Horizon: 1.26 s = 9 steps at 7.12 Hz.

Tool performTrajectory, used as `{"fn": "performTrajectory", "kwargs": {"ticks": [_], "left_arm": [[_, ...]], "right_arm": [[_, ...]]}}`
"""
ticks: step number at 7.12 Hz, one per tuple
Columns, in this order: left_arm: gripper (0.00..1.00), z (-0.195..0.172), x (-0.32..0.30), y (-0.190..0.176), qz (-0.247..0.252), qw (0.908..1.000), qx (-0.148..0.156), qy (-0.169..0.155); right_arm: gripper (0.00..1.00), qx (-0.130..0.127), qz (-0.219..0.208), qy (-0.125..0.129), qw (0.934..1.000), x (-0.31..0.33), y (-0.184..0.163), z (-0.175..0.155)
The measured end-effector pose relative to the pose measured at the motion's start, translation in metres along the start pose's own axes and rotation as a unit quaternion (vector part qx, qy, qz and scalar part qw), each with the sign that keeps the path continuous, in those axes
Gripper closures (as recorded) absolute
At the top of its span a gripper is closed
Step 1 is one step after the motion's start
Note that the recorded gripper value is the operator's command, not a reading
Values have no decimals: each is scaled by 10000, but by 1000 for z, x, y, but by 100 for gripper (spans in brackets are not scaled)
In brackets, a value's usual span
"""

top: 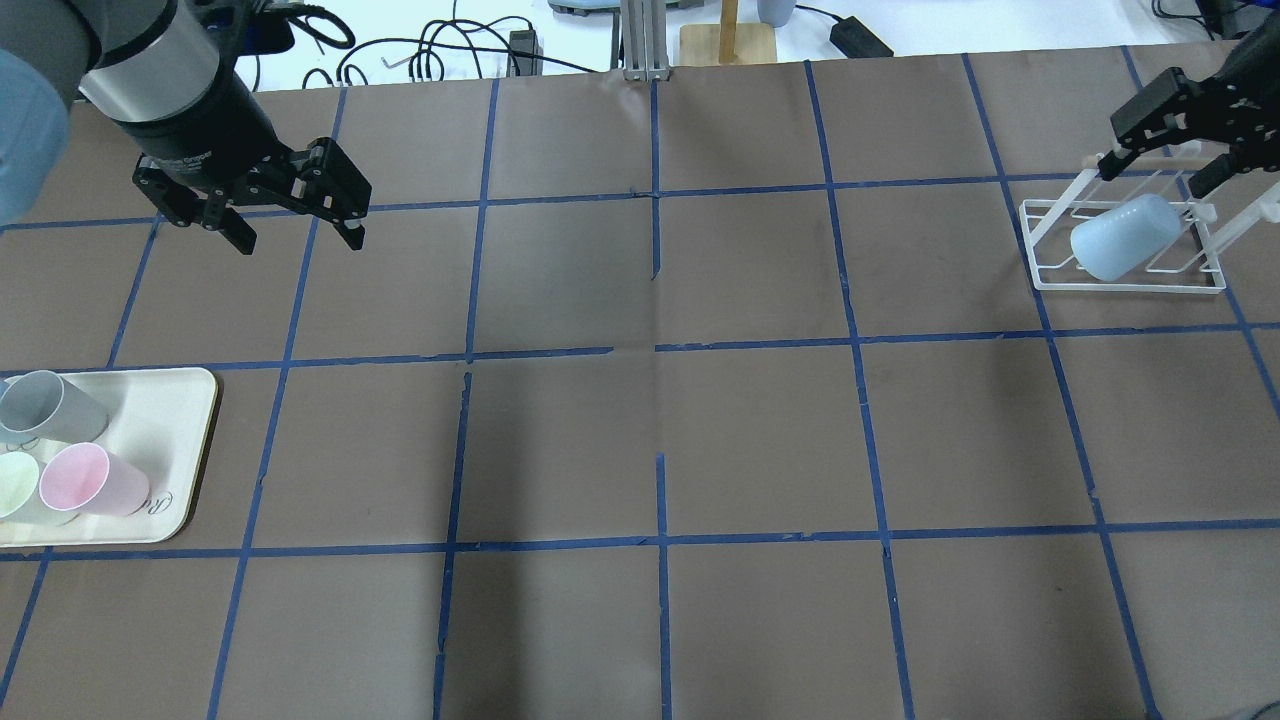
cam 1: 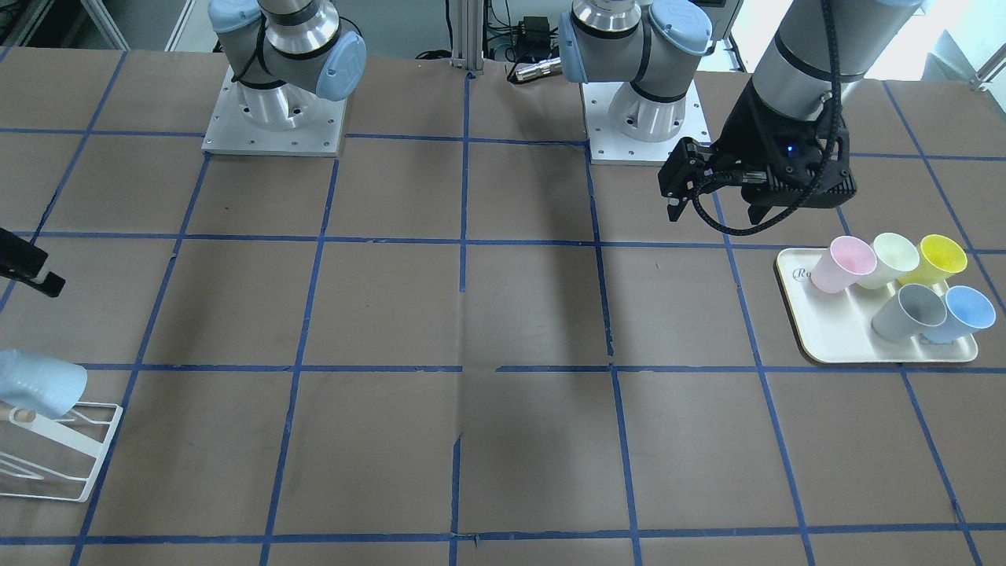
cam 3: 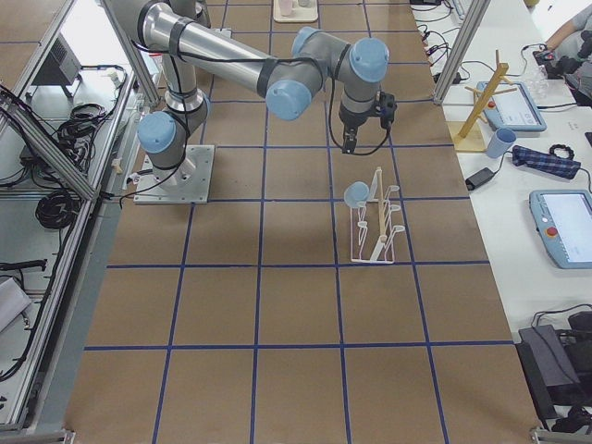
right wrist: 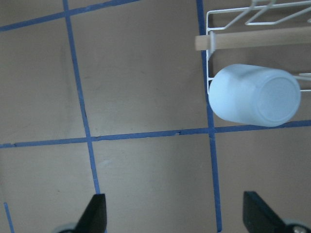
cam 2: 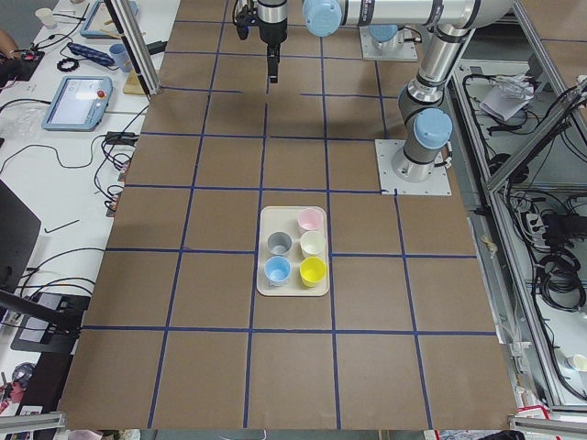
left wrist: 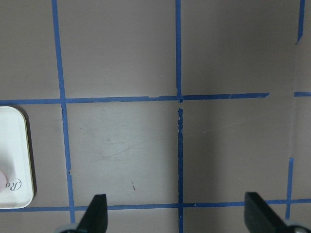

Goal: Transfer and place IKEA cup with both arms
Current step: 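Move the right gripper down onto the light blue cup on the rack, then close the right gripper on the cup while the left arm moves toward center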

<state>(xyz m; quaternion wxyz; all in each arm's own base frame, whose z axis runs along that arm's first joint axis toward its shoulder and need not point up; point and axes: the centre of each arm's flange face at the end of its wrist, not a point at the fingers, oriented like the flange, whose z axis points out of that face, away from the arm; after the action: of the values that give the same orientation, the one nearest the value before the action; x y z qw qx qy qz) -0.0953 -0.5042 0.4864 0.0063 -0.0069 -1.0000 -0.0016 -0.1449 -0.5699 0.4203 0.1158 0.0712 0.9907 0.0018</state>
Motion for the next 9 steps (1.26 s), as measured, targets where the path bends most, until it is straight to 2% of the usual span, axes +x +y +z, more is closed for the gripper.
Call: {"fn": "performTrajectory", "kwargs": {"ticks": [3,4,5,6,7,8,9], "left_arm": [[0,4,-16,-5,-89,10000,13,2],[0,6,-24,-9,-182,9997,29,139],[0,9,-22,-13,-252,9980,54,577],[0,11,-11,-17,-319,9904,78,1345],[0,16,3,-21,-407,9746,39,2202],[0,27,17,-24,-514,9502,-58,3073],[0,36,28,-26,-646,9194,-136,3877]], "right_arm": [[1,131,647,-640,9958,74,-7,28],[0,178,748,-702,9946,84,-7,41],[0,279,831,-683,9938,91,-9,53],[0,381,938,-644,9928,97,-12,62],[0,444,1084,-682,9908,108,-12,68],[0,475,1254,-854,9873,123,-13,77],[0,492,1377,-1051,9836,132,-16,85]]}}
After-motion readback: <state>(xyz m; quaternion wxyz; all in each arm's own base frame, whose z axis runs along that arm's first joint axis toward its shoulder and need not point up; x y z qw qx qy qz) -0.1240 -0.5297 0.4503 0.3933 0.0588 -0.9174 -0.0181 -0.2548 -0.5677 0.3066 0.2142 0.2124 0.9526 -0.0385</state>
